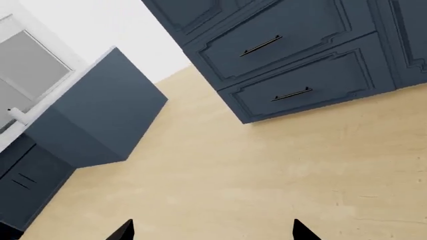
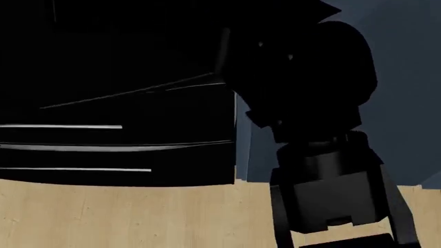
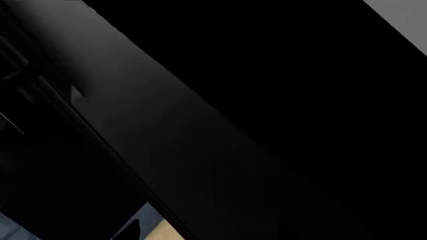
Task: Close the fridge doors
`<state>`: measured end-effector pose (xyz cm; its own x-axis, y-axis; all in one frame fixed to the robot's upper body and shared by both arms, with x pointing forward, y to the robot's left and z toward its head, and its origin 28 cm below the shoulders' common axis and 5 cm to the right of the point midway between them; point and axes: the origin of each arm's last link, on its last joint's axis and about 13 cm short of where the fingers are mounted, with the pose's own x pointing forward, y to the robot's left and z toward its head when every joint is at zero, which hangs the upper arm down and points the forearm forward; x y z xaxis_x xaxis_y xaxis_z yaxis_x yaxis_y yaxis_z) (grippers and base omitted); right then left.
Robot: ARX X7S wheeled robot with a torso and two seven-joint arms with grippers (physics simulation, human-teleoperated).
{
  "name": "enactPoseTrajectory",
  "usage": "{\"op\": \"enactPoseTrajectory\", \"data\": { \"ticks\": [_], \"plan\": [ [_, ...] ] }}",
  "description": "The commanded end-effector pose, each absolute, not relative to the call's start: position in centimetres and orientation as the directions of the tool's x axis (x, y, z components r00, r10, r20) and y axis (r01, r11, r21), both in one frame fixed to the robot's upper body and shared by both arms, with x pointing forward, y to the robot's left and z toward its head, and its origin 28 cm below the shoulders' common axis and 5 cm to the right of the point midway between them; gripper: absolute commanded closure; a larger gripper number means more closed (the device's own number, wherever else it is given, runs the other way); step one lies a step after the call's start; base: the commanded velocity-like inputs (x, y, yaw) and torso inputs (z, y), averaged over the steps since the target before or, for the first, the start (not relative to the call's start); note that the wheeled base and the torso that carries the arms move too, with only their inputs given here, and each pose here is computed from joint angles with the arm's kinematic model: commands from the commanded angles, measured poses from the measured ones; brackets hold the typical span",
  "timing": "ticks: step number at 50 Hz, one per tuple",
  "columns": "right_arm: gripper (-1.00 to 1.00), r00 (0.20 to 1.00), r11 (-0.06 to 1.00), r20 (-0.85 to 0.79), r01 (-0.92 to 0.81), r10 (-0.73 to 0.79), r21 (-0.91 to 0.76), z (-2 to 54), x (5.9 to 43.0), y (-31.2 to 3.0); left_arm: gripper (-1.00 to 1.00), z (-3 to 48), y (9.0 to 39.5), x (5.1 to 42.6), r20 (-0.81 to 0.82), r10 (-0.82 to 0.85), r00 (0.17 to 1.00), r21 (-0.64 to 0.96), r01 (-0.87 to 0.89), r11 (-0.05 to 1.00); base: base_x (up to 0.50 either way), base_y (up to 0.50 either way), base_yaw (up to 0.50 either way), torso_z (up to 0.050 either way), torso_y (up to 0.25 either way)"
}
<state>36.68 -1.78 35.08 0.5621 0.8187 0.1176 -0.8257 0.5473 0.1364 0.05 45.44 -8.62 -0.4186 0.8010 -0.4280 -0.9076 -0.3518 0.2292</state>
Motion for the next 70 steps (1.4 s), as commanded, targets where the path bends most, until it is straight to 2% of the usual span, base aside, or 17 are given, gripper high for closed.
{"op": "enactPoseTrajectory", "data": {
  "ticks": [1, 11, 31, 36, 39, 43, 51, 59, 65, 67, 68, 70],
  "plan": [
    [-1.0, 0.605, 0.592, 0.114, -0.795, 0.788, 0.129, 35.4, 37.8, -1.6, -1.0, -8.7, 45.3, 0.3, -0.428, 0.805, -0.412, 0.23, -0.911, -0.344, 0.0, 0.0, 0.0, 0.0, -0.25],
    [-1.0, 0.622, 0.611, 0.134, -0.783, 0.772, 0.115, 36.0, 38.1, -1.8, -1.0, -8.8, 45.1, 0.1, -0.437, 0.801, -0.409, 0.225, -0.912, -0.342, 0.0, 0.0, 0.0, 0.0, -0.241],
    [-1.0, 0.637, 0.627, 0.146, -0.771, 0.757, 0.112, 36.2, 37.8, -2.4, -1.0, -8.9, 45.0, 0.0, -0.44, 0.803, -0.402, 0.215, -0.915, -0.341, 0.0, 0.0, 0.0, 0.0, -0.003],
    [-1.0, 0.669, 0.659, 0.178, -0.742, 0.721, 0.12, 37.0, 38.7, -2.5, -1.0, -8.8, 45.1, 0.1, -0.442, 0.804, -0.398, 0.209, -0.917, -0.339, 0.0, 0.0, 0.0, 0.0, -0.003],
    [-1.0, 0.766, 0.772, 0.243, -0.629, 0.596, 0.089, 37.3, 39.9, -2.5, -1.0, -8.8, 45.1, 0.1, -0.439, 0.805, -0.399, 0.212, -0.917, -0.339, 0.01, 0.0, 0.01, 0.0, 0.0],
    [-1.0, 0.778, 0.782, 0.254, -0.613, 0.574, 0.114, 37.7, 41.4, -2.9, -1.0, -8.8, 45.2, 0.3, -0.439, 0.809, -0.392, 0.207, -0.92, -0.334, 0.02, 0.01, 0.01, 0.0, -0.006],
    [-1.0, 0.801, 0.794, 0.253, -0.587, 0.543, 0.154, 37.4, 42.0, -3.3, -1.0, -8.8, 45.1, 0.3, -0.439, 0.81, -0.389, 0.206, -0.921, -0.331, 0.05, 0.02, 0.03, 0.0, -0.013],
    [-1.0, 0.813, 0.792, 0.254, -0.575, 0.524, 0.207, 37.7, 41.8, -3.2, -1.0, -8.9, 45.0, 0.3, -0.439, 0.812, -0.384, 0.207, -0.923, -0.324, 0.06, 0.03, 0.06, 0.0, -0.016],
    [-1.0, 0.785, 0.766, 0.247, -0.614, 0.569, 0.187, 37.8, 41.7, -3.0, -1.0, -8.9, 45.0, 0.2, -0.436, 0.812, -0.388, 0.211, -0.921, -0.327, 0.05, 0.03, 0.05, 0.0, -0.018],
    [-1.0, 0.762, 0.756, 0.275, -0.637, 0.586, 0.151, 37.8, 40.7, -3.2, -1.0, -8.9, 45.0, 0.3, -0.435, 0.814, -0.385, 0.21, -0.922, -0.324, 0.05, 0.03, 0.05, 0.0, -0.017],
    [-1.0, 0.784, 0.789, 0.29, -0.601, 0.55, 0.128, 37.6, 40.0, -4.2, -1.0, -8.9, 45.0, 0.3, -0.434, 0.814, -0.385, 0.211, -0.922, -0.324, 0.03, 0.03, 0.04, 0.0, -0.014],
    [-1.0, 0.755, 0.771, 0.307, -0.63, 0.579, 0.096, 37.0, 37.5, -4.1, -1.0, -8.9, 45.0, 0.4, -0.441, 0.813, -0.381, 0.207, -0.924, -0.321, 0.02, 0.02, 0.03, 0.0, -0.005]
  ]
}}
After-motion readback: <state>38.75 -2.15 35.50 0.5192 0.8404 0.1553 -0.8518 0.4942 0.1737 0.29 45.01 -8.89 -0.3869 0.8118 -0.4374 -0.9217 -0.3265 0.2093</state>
